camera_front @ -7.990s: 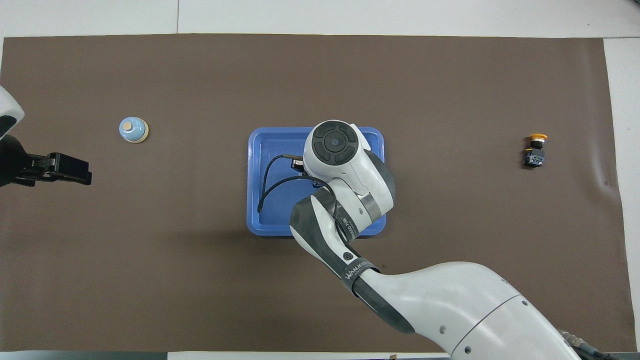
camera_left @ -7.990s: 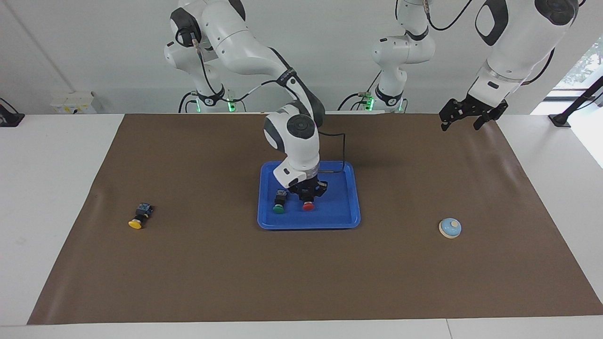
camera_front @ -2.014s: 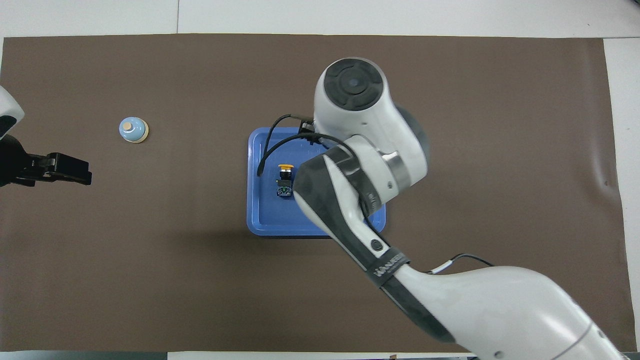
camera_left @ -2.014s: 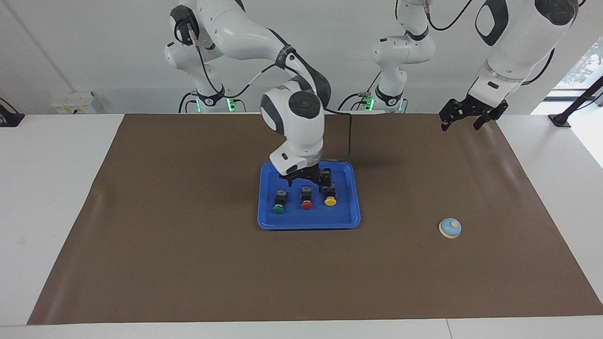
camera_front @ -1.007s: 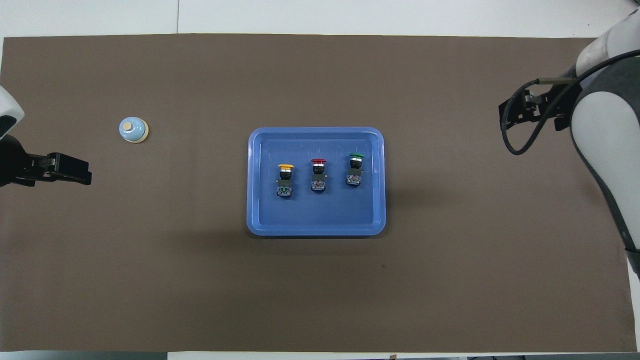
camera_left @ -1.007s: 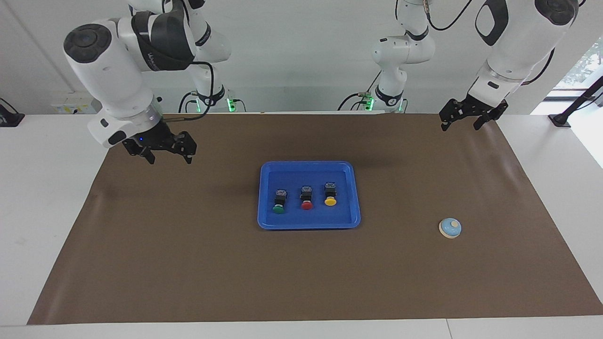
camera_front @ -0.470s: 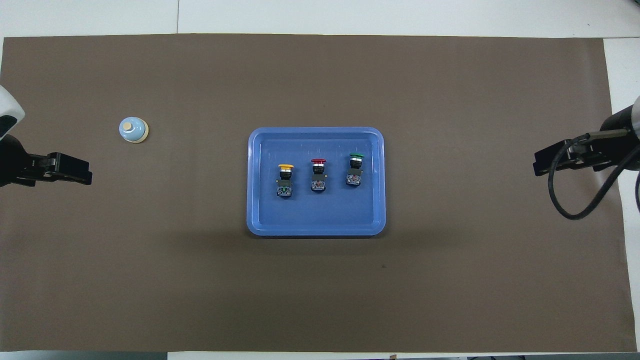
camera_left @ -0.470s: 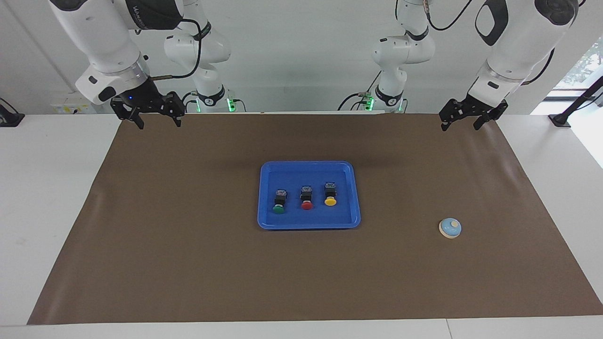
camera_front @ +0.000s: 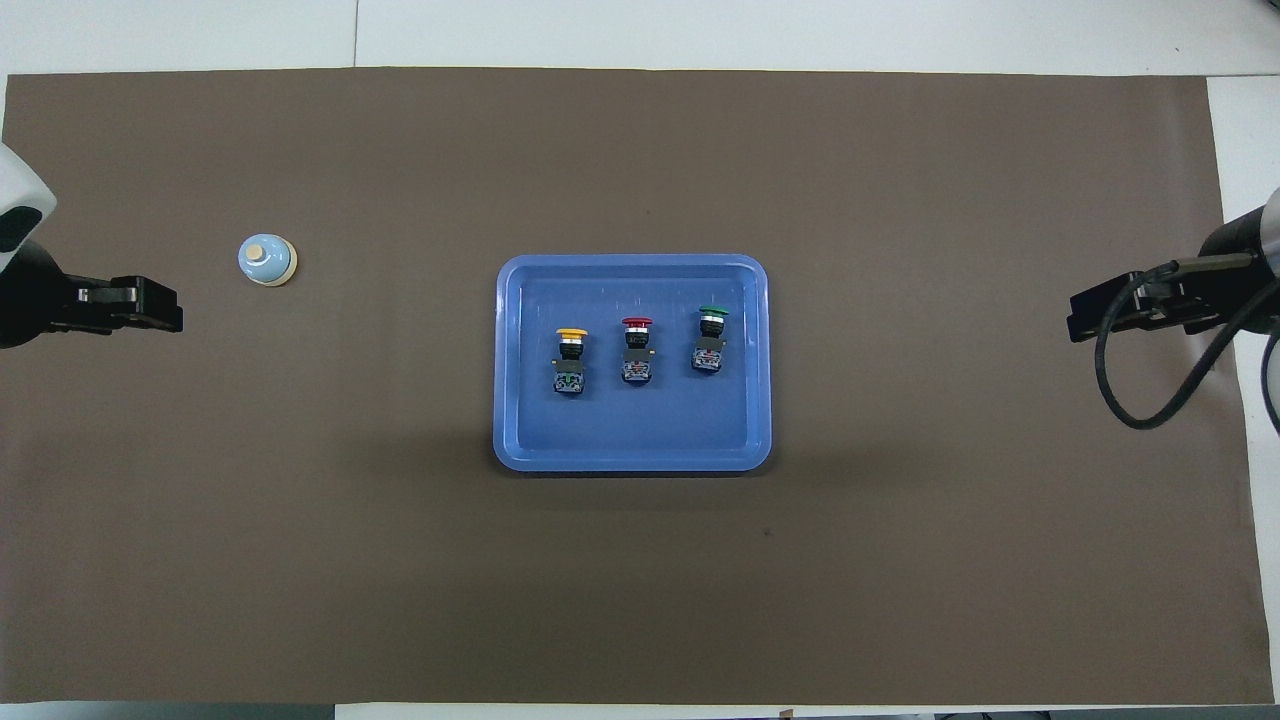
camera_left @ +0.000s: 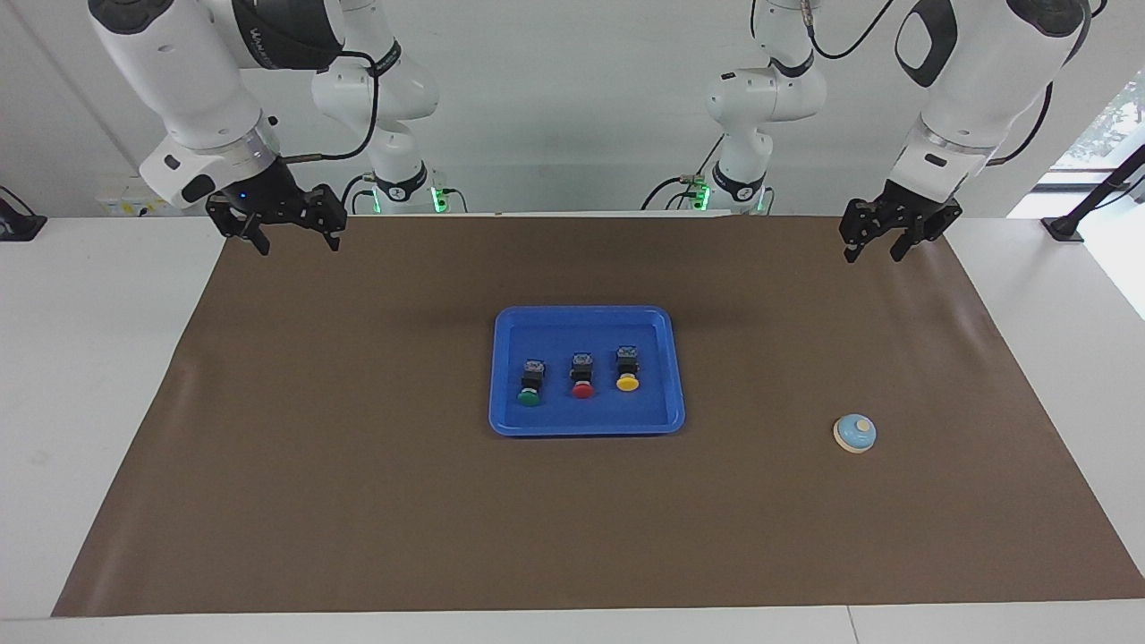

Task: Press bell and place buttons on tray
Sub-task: 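Move the left gripper over the bell and lower it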

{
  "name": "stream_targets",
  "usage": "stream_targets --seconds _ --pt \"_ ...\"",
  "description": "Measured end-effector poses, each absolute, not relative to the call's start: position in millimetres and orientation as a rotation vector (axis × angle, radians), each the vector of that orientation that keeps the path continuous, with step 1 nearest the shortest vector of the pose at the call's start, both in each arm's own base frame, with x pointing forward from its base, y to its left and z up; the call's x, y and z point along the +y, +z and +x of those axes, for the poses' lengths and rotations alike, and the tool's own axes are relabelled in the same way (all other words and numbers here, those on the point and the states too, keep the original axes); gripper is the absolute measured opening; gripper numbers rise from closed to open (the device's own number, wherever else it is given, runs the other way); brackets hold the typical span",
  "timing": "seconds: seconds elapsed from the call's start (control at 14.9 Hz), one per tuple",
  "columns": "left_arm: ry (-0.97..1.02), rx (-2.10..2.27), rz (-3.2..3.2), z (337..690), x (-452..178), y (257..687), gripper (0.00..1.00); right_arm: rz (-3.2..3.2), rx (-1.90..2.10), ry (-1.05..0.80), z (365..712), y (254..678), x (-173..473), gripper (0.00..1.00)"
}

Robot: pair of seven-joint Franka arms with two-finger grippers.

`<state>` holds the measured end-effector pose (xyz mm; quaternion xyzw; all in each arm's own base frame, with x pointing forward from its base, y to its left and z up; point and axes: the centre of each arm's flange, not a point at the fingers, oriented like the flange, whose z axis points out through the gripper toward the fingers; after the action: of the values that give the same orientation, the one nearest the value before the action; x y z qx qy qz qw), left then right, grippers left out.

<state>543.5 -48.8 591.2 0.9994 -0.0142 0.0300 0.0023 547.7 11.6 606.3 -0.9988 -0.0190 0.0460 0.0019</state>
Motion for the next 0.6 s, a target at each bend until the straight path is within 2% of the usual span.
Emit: stream_targets --seconds 0.07,0.2,0.34,0.47,0.6 --pt "0.115 -0.036 3.132 552 -49 582 0.46 -3.134 -0.054 0.144 546 609 9 1.00" --pt "0.148 -0.032 3.123 578 -50 550 0.19 -3.134 -0.044 0.136 542 614 6 1.00" --pt "0.157 -0.029 3.112 609 -51 499 0.01 -3.135 -0.042 0.130 540 617 5 1.00" --pt "0.131 -0.024 3.107 635 -50 450 0.01 -3.135 -0.042 0.132 540 616 5 1.00" --pt "0.095 -0.019 3.119 653 -45 421 0.01 -3.134 -0.038 0.134 540 616 4 1.00"
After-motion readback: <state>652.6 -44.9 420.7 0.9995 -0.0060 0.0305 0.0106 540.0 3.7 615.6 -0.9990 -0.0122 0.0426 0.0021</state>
